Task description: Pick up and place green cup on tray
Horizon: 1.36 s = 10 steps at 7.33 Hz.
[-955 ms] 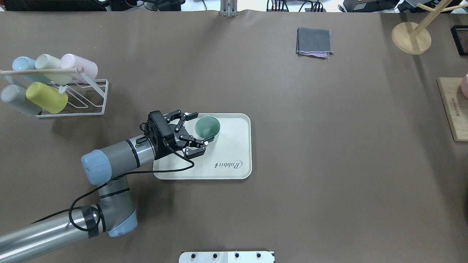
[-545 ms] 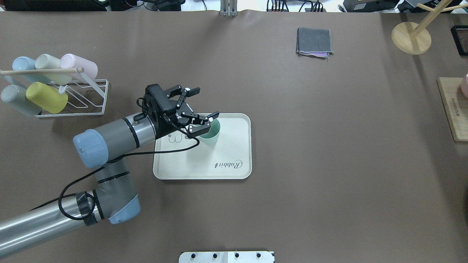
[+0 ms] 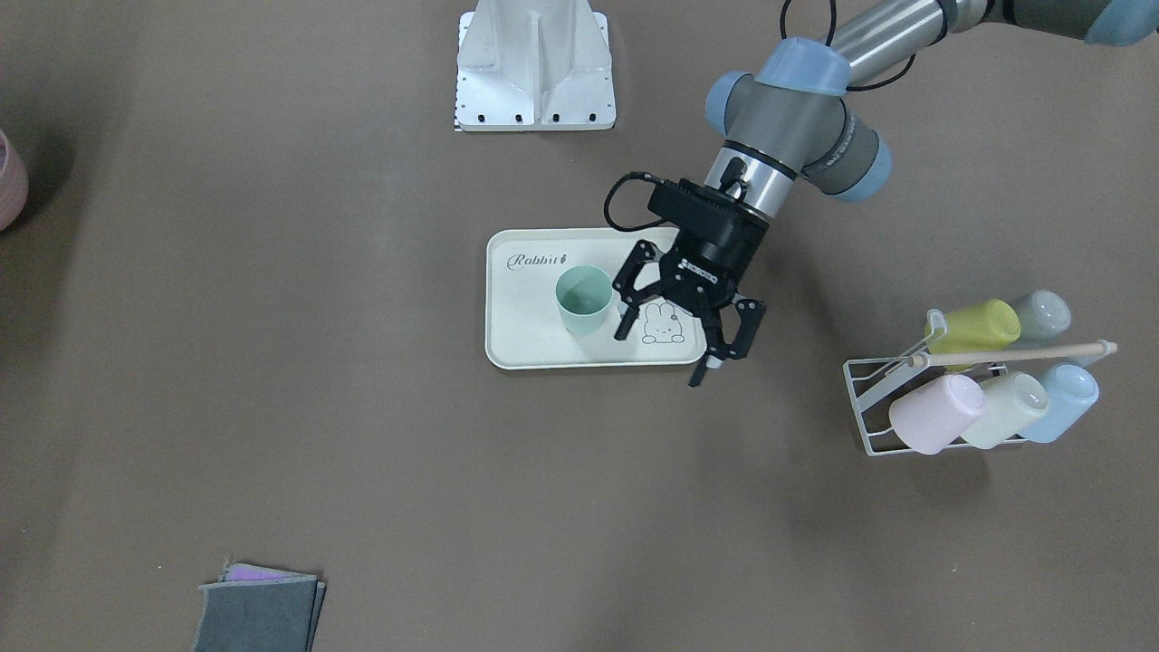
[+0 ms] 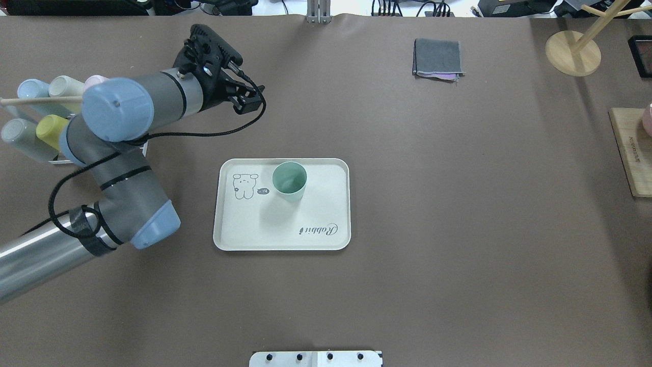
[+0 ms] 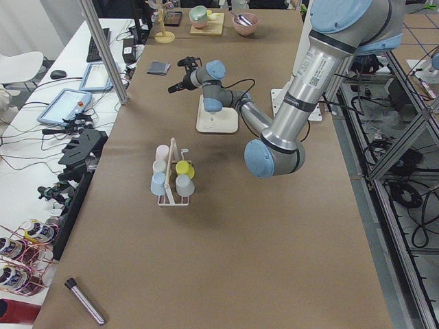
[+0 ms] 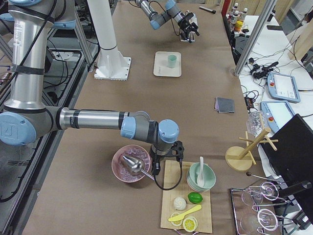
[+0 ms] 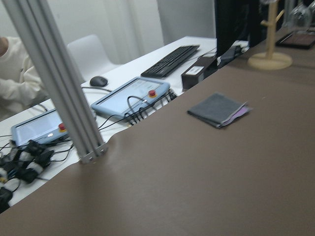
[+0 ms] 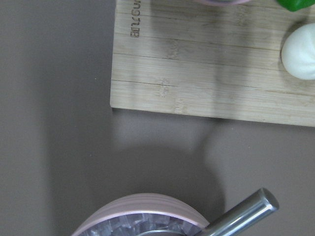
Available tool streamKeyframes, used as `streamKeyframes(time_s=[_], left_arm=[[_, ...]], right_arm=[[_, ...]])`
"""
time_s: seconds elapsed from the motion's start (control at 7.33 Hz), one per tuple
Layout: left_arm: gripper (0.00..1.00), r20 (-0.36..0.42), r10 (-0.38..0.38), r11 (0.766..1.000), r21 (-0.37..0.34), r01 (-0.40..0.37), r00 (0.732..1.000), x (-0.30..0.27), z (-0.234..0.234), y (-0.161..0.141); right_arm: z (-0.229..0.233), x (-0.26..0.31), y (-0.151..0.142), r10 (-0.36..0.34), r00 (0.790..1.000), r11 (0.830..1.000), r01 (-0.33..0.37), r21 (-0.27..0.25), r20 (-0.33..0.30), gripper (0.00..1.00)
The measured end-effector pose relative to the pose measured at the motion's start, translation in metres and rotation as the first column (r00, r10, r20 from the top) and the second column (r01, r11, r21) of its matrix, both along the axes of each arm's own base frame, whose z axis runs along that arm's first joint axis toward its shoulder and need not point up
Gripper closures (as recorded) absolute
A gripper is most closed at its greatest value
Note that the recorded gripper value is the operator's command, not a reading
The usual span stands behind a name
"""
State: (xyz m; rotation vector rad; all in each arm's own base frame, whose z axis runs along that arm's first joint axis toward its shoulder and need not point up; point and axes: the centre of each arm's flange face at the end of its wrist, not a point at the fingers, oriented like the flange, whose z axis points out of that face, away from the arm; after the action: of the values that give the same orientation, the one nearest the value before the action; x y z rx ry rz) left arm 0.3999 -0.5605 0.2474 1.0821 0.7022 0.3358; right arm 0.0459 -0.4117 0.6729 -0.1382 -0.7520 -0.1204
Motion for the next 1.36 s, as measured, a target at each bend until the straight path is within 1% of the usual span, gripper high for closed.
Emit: streamKeyframes(time_s=[0.14,0.27,0.41,0.55,0.68,0.82,0.95,1.09,1.23,1.36], left_arm=[[0.02,0.086,-0.012,0.990,-0.141,0.024,0.996,-0.048,0.026,-0.039],[0.02,0.127,-0.016,0.958,-0.281,0.051,0.992,-0.107,0.053,-0.073],[0.02,0.131,-0.011,0.908,-0.413,0.065,0.991,-0.169,0.080,-0.100],[0.02,0.101,-0.007,0.844,-0.533,0.059,0.995,-0.228,0.118,-0.117],[0.02,0.052,-0.011,0.771,-0.635,0.042,0.999,-0.281,0.165,-0.119],[0.02,-0.013,-0.024,0.696,-0.718,0.007,1.000,-0.329,0.211,-0.108],[0.02,-0.087,-0.053,0.616,-0.787,-0.036,0.995,-0.376,0.256,-0.084],[0.02,-0.137,-0.100,0.548,-0.834,-0.061,0.985,-0.418,0.304,-0.049],[0.02,-0.157,-0.150,0.498,-0.865,-0.062,0.976,-0.449,0.347,-0.004],[0.02,-0.165,-0.181,0.462,-0.885,-0.064,0.970,-0.464,0.375,0.035]], right_arm=[[0.002,0.000,0.000,0.001,1.000,1.000,-0.001,-0.004,-0.003,0.00],[0.002,0.000,0.000,0.002,1.000,1.000,-0.002,-0.006,-0.004,0.00],[0.003,0.000,0.000,0.003,1.000,1.000,-0.003,-0.007,-0.005,0.00],[0.003,0.000,-0.001,0.005,1.000,1.000,-0.005,-0.006,-0.006,0.00],[0.002,0.000,-0.003,0.006,1.000,1.000,-0.006,-0.004,-0.006,0.00],[0.001,0.000,-0.004,0.006,1.000,1.000,-0.006,-0.002,-0.005,0.00],[0.000,0.000,-0.005,0.007,1.000,1.000,-0.007,-0.001,-0.005,0.00],[0.000,0.000,-0.005,0.008,1.000,1.000,-0.008,-0.001,-0.004,0.00],[0.000,0.000,-0.005,0.008,1.000,1.000,-0.008,-0.001,-0.004,0.00],[0.000,0.000,-0.005,0.008,1.000,1.000,-0.008,-0.001,-0.004,0.00]])
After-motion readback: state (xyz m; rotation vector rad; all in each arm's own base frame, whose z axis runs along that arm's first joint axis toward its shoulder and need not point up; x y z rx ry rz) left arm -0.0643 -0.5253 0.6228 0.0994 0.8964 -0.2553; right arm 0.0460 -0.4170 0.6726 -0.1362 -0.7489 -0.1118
